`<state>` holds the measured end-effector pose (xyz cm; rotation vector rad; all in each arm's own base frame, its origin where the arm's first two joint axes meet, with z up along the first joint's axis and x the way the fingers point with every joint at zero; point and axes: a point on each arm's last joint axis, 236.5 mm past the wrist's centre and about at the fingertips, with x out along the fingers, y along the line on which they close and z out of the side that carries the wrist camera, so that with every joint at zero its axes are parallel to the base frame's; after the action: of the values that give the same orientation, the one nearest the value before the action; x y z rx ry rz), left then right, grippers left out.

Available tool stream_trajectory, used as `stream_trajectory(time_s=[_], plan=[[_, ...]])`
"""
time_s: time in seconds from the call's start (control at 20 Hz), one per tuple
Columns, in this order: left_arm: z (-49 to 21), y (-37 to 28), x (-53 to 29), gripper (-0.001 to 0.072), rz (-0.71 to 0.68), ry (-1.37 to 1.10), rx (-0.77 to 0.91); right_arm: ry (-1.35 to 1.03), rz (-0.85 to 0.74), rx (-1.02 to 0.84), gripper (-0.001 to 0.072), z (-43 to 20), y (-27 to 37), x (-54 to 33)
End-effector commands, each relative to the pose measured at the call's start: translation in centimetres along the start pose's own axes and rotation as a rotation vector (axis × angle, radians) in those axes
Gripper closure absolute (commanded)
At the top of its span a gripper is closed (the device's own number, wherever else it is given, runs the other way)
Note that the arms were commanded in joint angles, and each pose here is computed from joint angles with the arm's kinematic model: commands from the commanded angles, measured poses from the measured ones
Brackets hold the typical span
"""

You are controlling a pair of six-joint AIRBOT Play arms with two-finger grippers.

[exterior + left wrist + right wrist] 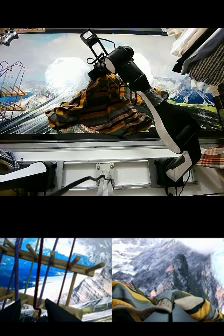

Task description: Fold the clothes and pants, and hang the long-sleeved shirts on hangers.

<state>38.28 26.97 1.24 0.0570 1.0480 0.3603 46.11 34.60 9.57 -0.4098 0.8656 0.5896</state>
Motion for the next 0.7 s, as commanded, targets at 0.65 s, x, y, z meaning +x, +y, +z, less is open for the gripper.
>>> stream_trajectory(time_s=[0.65], plan=[[0.0,-0.5,4.3,0.0492,-0.002,0.015,0.031,-0.02,0.047,0.018,0.0694,0.5,1.2,0.0]])
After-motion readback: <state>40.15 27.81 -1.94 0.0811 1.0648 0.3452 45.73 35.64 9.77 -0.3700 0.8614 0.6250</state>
